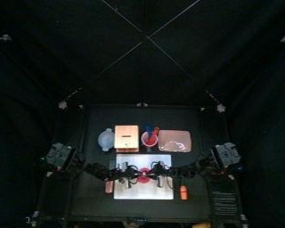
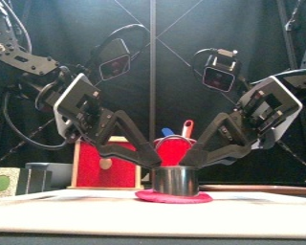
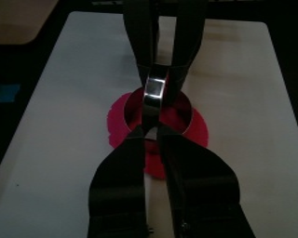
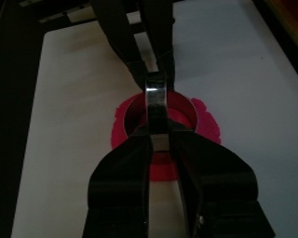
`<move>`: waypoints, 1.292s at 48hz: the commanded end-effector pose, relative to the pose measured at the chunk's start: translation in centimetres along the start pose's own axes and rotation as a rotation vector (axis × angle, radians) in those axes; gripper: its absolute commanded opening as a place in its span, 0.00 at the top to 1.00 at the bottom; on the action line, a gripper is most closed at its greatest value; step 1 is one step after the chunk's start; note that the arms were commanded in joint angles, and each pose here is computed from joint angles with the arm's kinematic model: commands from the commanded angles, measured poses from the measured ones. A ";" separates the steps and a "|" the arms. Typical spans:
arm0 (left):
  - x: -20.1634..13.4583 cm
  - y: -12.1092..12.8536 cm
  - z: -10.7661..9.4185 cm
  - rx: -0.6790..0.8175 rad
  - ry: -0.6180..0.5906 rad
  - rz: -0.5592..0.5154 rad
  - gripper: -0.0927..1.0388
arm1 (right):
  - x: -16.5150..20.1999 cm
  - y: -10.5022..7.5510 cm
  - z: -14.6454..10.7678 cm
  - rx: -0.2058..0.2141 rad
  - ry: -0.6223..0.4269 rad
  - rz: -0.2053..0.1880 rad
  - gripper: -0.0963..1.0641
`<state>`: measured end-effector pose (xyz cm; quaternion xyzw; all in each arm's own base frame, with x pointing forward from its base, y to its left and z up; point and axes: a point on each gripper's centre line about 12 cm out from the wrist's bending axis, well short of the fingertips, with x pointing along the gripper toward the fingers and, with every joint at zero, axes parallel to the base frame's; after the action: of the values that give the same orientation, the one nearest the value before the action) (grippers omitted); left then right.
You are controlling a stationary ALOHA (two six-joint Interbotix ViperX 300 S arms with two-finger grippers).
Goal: Get the cutter from the drawer then cut the dough then place the extra dough in the bowl
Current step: Cut the dough
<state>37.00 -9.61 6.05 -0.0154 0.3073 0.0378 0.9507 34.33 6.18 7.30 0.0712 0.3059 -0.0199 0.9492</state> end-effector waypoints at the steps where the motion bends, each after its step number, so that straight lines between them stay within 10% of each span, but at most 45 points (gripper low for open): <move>1: 0.3 -0.8 -3.0 0.049 0.123 -0.040 0.60 | 0.2 -0.1 -1.9 0.002 0.103 -0.003 0.46; 62: 0.1 -1.2 -3.8 0.066 0.191 -0.078 0.61 | 0.5 -0.1 -2.7 0.004 0.185 0.000 0.46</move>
<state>36.80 -10.02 5.70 -0.0102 0.3299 0.0157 0.9438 33.97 6.55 6.69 0.0729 0.3476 -0.0105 0.9348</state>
